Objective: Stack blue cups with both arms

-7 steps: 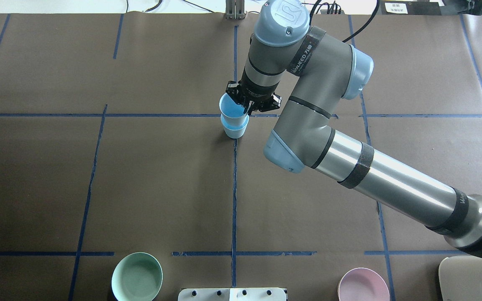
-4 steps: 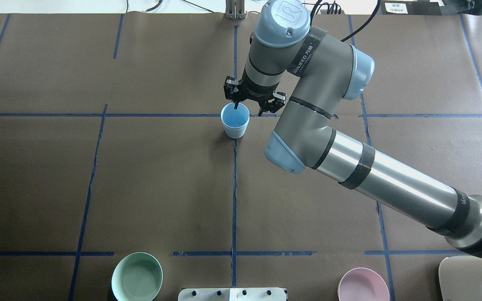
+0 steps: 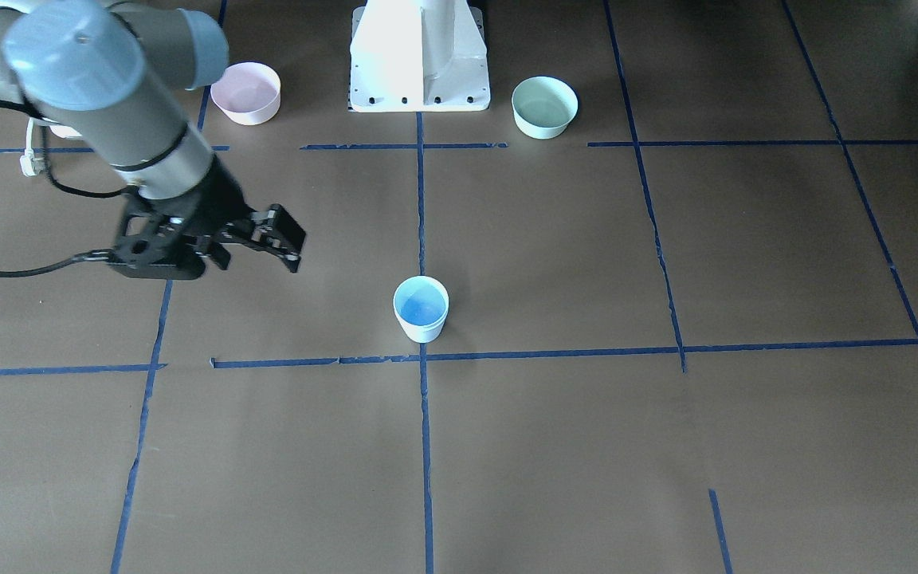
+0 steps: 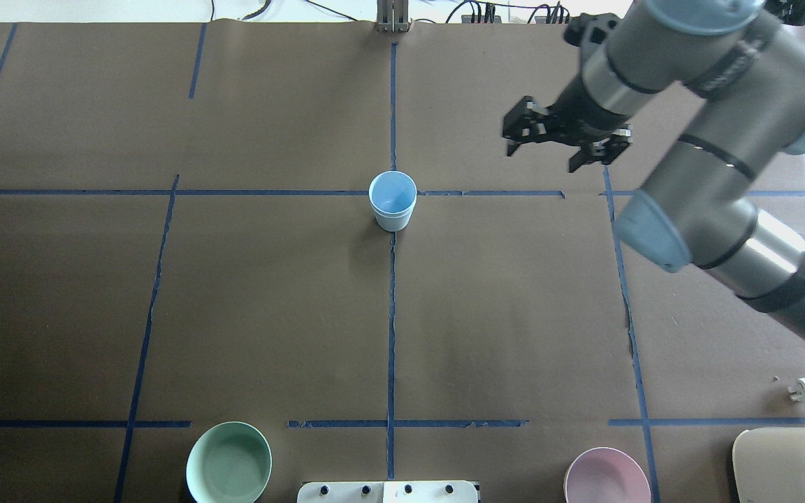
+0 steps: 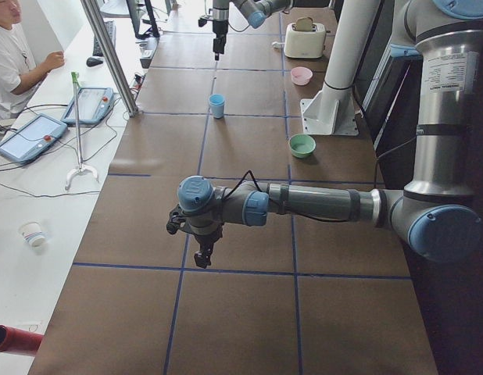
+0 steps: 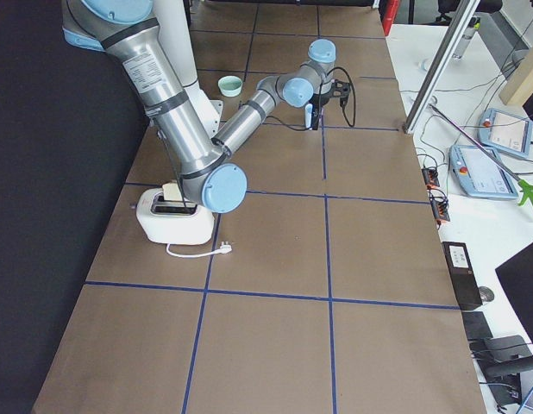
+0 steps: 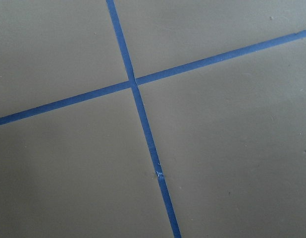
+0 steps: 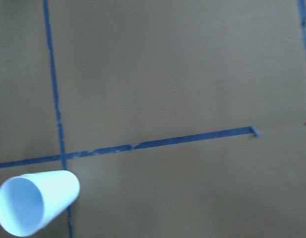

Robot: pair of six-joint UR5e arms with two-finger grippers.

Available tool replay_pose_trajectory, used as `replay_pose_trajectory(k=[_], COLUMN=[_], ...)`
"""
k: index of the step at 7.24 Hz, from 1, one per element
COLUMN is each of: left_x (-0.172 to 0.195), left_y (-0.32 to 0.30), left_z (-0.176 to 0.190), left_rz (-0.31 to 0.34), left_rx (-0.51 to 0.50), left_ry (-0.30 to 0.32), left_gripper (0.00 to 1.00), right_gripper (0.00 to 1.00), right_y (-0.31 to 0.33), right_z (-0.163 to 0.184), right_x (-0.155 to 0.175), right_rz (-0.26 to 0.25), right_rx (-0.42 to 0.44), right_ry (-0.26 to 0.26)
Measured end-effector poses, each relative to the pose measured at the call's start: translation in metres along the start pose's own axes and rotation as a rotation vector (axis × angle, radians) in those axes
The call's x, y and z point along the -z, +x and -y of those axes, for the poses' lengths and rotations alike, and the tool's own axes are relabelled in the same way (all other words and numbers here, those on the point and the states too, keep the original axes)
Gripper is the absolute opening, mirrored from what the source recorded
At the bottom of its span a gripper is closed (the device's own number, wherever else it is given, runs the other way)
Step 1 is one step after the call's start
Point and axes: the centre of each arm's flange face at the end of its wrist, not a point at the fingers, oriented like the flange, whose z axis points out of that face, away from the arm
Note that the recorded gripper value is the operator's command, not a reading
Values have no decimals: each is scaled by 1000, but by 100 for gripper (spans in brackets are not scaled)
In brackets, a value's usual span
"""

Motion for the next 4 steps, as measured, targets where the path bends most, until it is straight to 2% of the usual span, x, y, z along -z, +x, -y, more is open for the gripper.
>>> replay_pose_trajectory(k=[4], left_x=[1], left_y=[1], left_z=[3], left_rz=[0], left_rx=[-4], left_ry=[3], left_gripper=[100], right_gripper=[100], right_y=[285], right_z=[8], right_x=[52], right_rz=[-122], right_rx=[269], right_ry=[-36])
